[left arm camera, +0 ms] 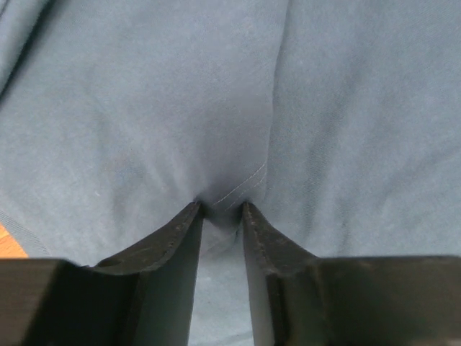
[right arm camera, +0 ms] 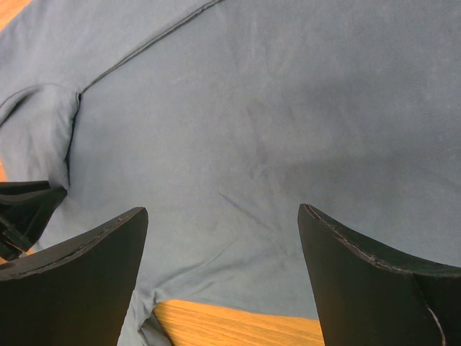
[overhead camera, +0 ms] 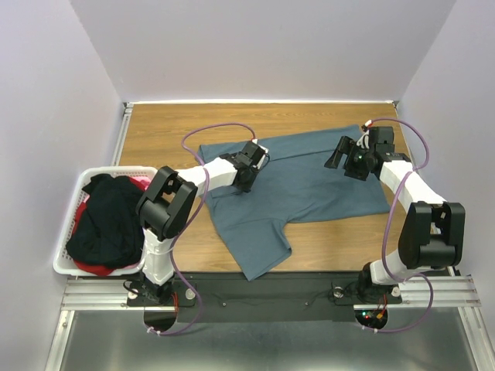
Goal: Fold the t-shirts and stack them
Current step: Fold the tshirt
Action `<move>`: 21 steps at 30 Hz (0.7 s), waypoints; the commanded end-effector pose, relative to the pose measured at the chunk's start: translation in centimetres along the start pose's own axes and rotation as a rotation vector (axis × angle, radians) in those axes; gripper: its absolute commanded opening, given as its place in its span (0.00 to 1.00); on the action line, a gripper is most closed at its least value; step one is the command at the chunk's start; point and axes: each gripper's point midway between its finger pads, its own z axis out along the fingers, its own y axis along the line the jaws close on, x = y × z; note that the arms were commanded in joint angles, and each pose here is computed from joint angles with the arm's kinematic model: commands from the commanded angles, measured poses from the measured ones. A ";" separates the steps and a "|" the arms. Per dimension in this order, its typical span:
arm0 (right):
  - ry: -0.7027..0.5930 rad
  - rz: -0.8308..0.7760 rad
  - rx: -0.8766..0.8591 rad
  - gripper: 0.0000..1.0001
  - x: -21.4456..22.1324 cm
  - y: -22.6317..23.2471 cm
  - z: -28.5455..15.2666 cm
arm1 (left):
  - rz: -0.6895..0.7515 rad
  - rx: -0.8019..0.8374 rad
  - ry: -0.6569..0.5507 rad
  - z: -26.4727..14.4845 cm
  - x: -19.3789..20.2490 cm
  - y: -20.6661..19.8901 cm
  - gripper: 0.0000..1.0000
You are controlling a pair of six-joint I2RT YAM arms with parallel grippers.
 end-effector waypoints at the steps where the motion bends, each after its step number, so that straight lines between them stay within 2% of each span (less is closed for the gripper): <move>1: -0.049 -0.024 0.005 0.91 -1.0 0.1 -0.9 | 0.009 0.005 -0.021 -0.7 -1.2 -0.3 0.31; 3: -0.050 -0.024 0.006 0.91 -1.0 0.1 -0.9 | 0.011 -0.002 -0.027 -0.9 -1.6 -0.1 0.22; 4: -0.053 -0.027 0.006 0.91 -1.0 0.1 -1.0 | 0.014 -0.002 -0.027 -1.0 -1.7 -0.1 0.10; 6: -0.055 -0.024 0.007 0.91 -1.1 0.1 -1.1 | 0.023 -0.001 -0.020 -1.5 -2.0 0.0 0.00; 15: -0.064 -0.031 -0.001 0.91 -1.4 0.5 -1.4 | 0.002 0.074 -0.055 -5.7 -4.9 -0.8 0.00; 21: -0.064 -0.032 -0.005 0.91 -1.4 0.6 -1.4 | 0.011 0.231 0.017 -6.9 -3.4 -3.3 0.00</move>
